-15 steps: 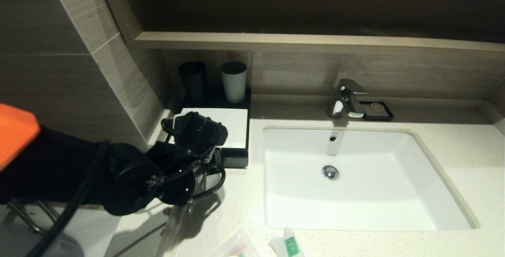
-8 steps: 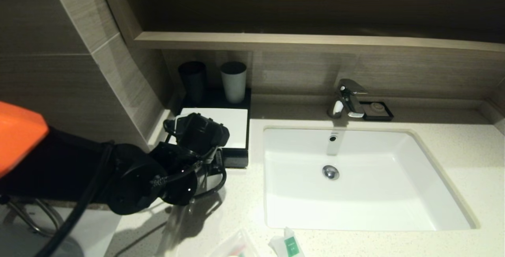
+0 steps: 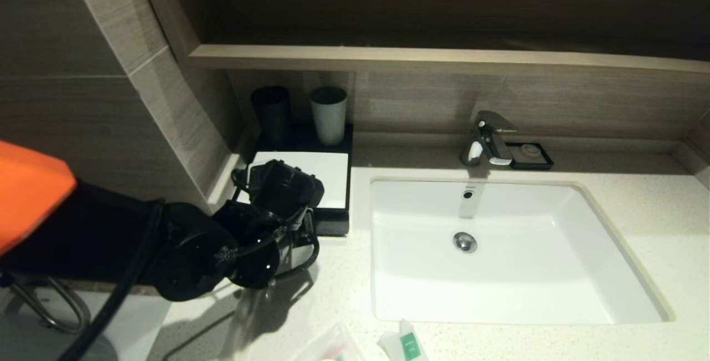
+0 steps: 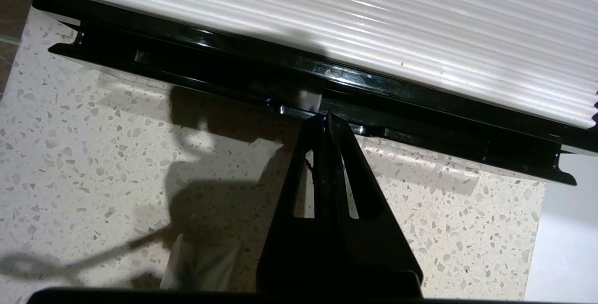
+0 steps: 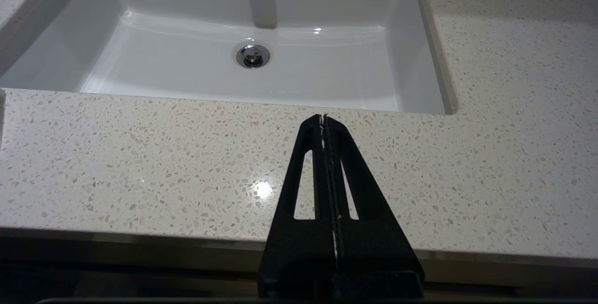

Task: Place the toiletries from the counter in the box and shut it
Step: Open the drawer

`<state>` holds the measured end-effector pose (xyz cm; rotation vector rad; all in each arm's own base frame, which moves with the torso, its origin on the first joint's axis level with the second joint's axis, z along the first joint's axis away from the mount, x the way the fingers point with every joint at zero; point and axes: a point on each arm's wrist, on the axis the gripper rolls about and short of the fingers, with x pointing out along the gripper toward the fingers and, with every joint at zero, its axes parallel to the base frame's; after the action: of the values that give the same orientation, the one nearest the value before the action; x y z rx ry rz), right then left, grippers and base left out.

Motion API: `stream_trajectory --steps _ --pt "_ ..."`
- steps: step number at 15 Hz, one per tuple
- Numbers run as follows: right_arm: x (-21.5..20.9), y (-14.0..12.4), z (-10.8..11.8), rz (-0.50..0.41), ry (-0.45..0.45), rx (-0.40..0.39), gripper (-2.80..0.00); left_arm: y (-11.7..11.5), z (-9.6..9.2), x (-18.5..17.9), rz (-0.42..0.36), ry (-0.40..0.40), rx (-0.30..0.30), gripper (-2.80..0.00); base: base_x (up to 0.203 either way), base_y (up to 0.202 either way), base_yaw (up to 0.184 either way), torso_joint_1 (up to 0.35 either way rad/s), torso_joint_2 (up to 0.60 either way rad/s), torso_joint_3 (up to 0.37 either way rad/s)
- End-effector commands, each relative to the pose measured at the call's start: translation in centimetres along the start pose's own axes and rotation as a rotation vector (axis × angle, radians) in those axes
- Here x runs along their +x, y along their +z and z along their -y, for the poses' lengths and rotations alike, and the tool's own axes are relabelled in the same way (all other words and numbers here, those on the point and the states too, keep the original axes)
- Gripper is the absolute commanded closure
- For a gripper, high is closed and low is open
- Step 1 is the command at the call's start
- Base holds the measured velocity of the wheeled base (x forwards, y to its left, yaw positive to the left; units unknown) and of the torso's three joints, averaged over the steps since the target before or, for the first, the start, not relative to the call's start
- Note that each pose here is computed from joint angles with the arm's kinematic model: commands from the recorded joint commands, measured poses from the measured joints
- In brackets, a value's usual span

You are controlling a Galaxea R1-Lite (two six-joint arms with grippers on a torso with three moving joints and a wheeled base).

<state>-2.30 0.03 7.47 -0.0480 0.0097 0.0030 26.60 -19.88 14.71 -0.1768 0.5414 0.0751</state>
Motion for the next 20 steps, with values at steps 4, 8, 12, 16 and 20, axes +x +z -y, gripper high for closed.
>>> stream_trajectory --steps 4,8,12,16,20 --pt "0.0 -0.01 0.0 0.001 0.002 -0.001 0.0 0.12 0.16 0.11 0.005 0.001 -0.007 0.0 0.0 0.0 0.0 0.0 0.0 0.0" --pt "0.0 -0.01 0.0 0.001 0.0 -0.001 0.0 -0.01 0.18 0.34 0.001 0.004 -0.006 0.0 0.0 0.0 0.0 0.0 0.0 0.0" --pt "0.0 -0.01 0.0 0.001 0.0 -0.001 0.0 -0.16 0.24 0.53 -0.004 0.007 -0.002 0.0 0.0 0.0 0.0 0.0 0.0 0.0" --pt "0.0 -0.01 0.0 0.001 0.0 -0.001 0.0 -0.11 0.3 0.57 0.002 0.005 -0.006 0.0 0.0 0.0 0.0 0.0 0.0 0.0" --pt "0.0 -0.01 0.0 0.001 0.0 -0.001 0.0 -0.15 0.35 0.66 0.004 0.003 -0.01 0.0 0.0 0.0 0.0 0.0 0.0 0.0"
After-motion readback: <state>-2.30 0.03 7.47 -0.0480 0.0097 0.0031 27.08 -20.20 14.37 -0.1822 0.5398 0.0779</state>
